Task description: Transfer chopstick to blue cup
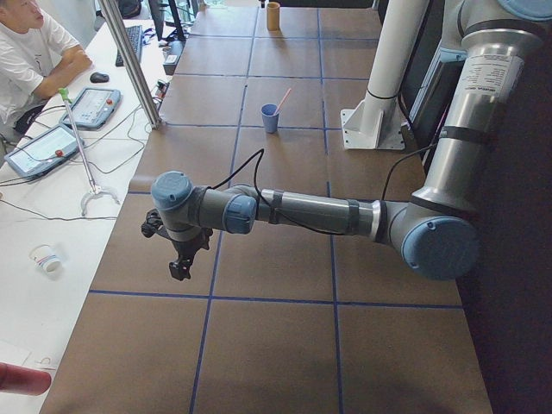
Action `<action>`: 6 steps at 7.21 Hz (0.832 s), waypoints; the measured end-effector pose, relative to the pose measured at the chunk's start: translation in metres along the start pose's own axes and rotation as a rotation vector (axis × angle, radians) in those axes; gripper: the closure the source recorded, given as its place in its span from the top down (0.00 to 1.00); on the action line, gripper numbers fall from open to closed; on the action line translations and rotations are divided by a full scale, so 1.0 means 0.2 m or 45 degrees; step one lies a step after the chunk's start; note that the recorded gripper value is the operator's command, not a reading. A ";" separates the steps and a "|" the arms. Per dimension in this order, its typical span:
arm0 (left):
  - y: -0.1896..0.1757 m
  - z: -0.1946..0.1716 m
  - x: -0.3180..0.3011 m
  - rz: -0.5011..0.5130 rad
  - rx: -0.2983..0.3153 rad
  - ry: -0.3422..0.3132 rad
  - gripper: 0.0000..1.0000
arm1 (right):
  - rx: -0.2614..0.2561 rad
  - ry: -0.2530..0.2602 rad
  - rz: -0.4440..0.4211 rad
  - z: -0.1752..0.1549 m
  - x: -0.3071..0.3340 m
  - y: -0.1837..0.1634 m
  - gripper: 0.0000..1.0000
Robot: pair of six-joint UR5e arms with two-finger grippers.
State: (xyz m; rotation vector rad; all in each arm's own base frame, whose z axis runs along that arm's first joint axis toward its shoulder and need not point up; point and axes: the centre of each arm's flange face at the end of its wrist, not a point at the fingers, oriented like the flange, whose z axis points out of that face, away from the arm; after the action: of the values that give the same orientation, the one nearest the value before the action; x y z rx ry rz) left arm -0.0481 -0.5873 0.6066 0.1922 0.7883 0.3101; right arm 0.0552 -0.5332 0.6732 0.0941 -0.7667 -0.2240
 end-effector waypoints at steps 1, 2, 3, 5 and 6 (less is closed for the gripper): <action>0.10 0.02 -0.06 -0.031 -0.023 0.024 1.00 | -0.019 -0.003 -0.004 0.04 0.04 0.05 1.00; 0.15 0.04 -0.09 -0.057 -0.050 0.018 1.00 | -0.030 -0.005 -0.003 0.07 0.06 0.09 1.00; 0.16 0.04 -0.08 -0.088 -0.091 0.004 1.00 | -0.034 -0.006 -0.002 0.08 0.07 0.11 1.00; 0.18 -0.05 0.00 -0.147 -0.200 -0.071 1.00 | -0.031 -0.010 -0.003 0.08 0.07 0.13 1.00; 0.26 -0.06 0.02 -0.148 -0.225 -0.113 1.00 | -0.028 -0.012 -0.003 0.08 0.06 0.14 1.00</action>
State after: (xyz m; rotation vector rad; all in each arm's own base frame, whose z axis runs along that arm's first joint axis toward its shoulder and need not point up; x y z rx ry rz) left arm -0.0645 -0.5372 0.6099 -0.0058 0.6777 0.2582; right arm 0.0572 -0.5082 0.6982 0.0729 -0.7736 -0.2355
